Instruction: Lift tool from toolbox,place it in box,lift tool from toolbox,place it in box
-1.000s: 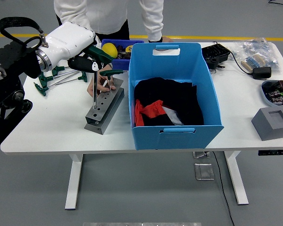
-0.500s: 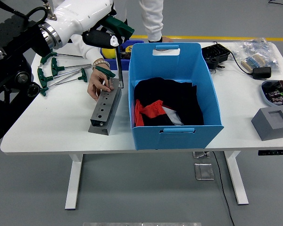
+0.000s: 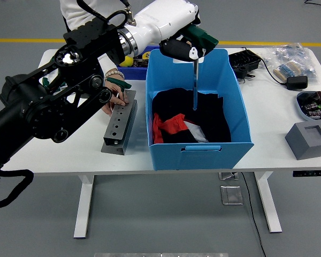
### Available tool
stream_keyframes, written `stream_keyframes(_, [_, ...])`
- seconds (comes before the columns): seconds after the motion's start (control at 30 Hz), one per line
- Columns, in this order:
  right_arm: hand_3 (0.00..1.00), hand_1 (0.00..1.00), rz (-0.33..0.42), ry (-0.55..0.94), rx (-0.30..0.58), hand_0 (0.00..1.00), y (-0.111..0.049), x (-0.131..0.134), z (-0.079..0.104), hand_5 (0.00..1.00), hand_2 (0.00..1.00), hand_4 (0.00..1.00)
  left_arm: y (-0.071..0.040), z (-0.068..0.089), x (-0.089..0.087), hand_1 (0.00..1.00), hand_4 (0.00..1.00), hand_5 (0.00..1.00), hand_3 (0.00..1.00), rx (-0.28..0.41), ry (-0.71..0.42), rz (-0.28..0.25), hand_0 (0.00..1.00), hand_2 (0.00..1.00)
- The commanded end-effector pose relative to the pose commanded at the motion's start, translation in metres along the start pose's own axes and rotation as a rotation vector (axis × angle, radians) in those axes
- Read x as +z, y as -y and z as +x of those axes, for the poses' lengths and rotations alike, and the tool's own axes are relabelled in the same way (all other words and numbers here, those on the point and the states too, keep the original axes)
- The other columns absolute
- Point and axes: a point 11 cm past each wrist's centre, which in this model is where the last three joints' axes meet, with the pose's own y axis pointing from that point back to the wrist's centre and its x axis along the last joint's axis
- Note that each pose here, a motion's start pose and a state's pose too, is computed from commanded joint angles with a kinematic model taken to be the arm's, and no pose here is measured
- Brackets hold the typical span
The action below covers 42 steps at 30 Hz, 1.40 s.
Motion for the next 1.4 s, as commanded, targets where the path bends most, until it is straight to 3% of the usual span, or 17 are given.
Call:
stream_keyframes(0.3, [0.587, 0.66, 0.009, -0.025, 0.004, 0.669, 0.0, -0.01, 0.004, 0.677, 0.712, 0.862, 0.013, -0.056, 0.016, 0.002, 0.62, 0.501, 0.084, -0.062, -0.057, -0.056, 0.15, 0.002])
stream_keyframes(0.43, [0.587, 0.66, 0.014, -0.029, 0.006, 0.669, 0.0, -0.013, 0.005, 0.677, 0.712, 0.862, 0.014, -0.071, 0.001, 0.002, 0.62, 0.501, 0.084, -0.105, -0.023, -0.034, 0.15, 0.002])
stream_keyframes(0.47, [0.587, 0.661, 0.015, -0.029, 0.007, 0.67, 0.0, -0.013, 0.006, 0.677, 0.712, 0.862, 0.015, -0.074, -0.005, 0.002, 0.616, 0.489, 0.126, -0.117, -0.012, -0.025, 0.181, 0.021])
stream_keyframes(0.63, [0.587, 0.661, 0.018, -0.031, 0.01, 0.67, 0.0, -0.015, 0.007, 0.677, 0.712, 0.862, 0.015, -0.079, -0.021, 0.002, 0.616, 0.489, 0.126, -0.153, -0.003, 0.005, 0.181, 0.021])
stream_keyframes(0.67, [0.585, 0.661, 0.019, -0.031, 0.01, 0.673, 0.0, -0.015, 0.007, 0.676, 0.711, 0.862, 0.015, -0.08, -0.023, 0.151, 0.723, 0.555, 0.354, -0.16, -0.009, 0.009, 0.27, 0.167])
stream_keyframes(0.87, [0.585, 0.661, 0.024, -0.04, 0.011, 0.673, 0.0, -0.018, 0.009, 0.676, 0.711, 0.862, 0.013, -0.083, -0.039, 0.151, 0.723, 0.555, 0.354, -0.181, -0.038, 0.046, 0.27, 0.167])
stream_keyframes(0.9, [0.585, 0.66, 0.025, -0.043, 0.012, 0.671, 0.0, -0.018, 0.009, 0.676, 0.711, 0.862, 0.013, -0.084, -0.041, 0.197, 0.775, 0.612, 0.44, -0.184, -0.037, 0.051, 0.301, 0.208])
stream_keyframes(1.07, [0.585, 0.66, 0.031, -0.048, 0.017, 0.671, 0.0, -0.022, 0.012, 0.676, 0.711, 0.862, 0.012, -0.085, -0.049, 0.197, 0.775, 0.612, 0.44, -0.201, -0.028, 0.061, 0.301, 0.208])
stream_keyframes(1.1, [0.585, 0.66, 0.033, -0.049, 0.018, 0.67, 0.0, -0.023, 0.013, 0.676, 0.712, 0.861, 0.012, -0.085, -0.051, 0.337, 0.791, 0.614, 0.579, -0.203, -0.027, 0.064, 0.355, 0.376])
stream_keyframes(1.23, [0.585, 0.66, 0.04, -0.051, 0.023, 0.67, 0.0, -0.026, 0.015, 0.676, 0.712, 0.861, 0.012, -0.082, -0.055, 0.337, 0.791, 0.614, 0.579, -0.195, -0.042, 0.064, 0.355, 0.376])
stream_keyframes(1.27, [0.582, 0.659, 0.042, -0.053, 0.025, 0.67, 0.0, -0.027, 0.016, 0.675, 0.712, 0.861, 0.013, -0.08, -0.055, 0.444, 0.803, 0.619, 0.629, -0.188, -0.045, 0.057, 0.383, 0.518])
stream_keyframes(1.4, [0.582, 0.659, 0.048, -0.058, 0.03, 0.67, 0.0, -0.031, 0.018, 0.675, 0.712, 0.861, 0.016, -0.073, -0.05, 0.444, 0.803, 0.619, 0.629, -0.164, -0.055, 0.03, 0.383, 0.518])
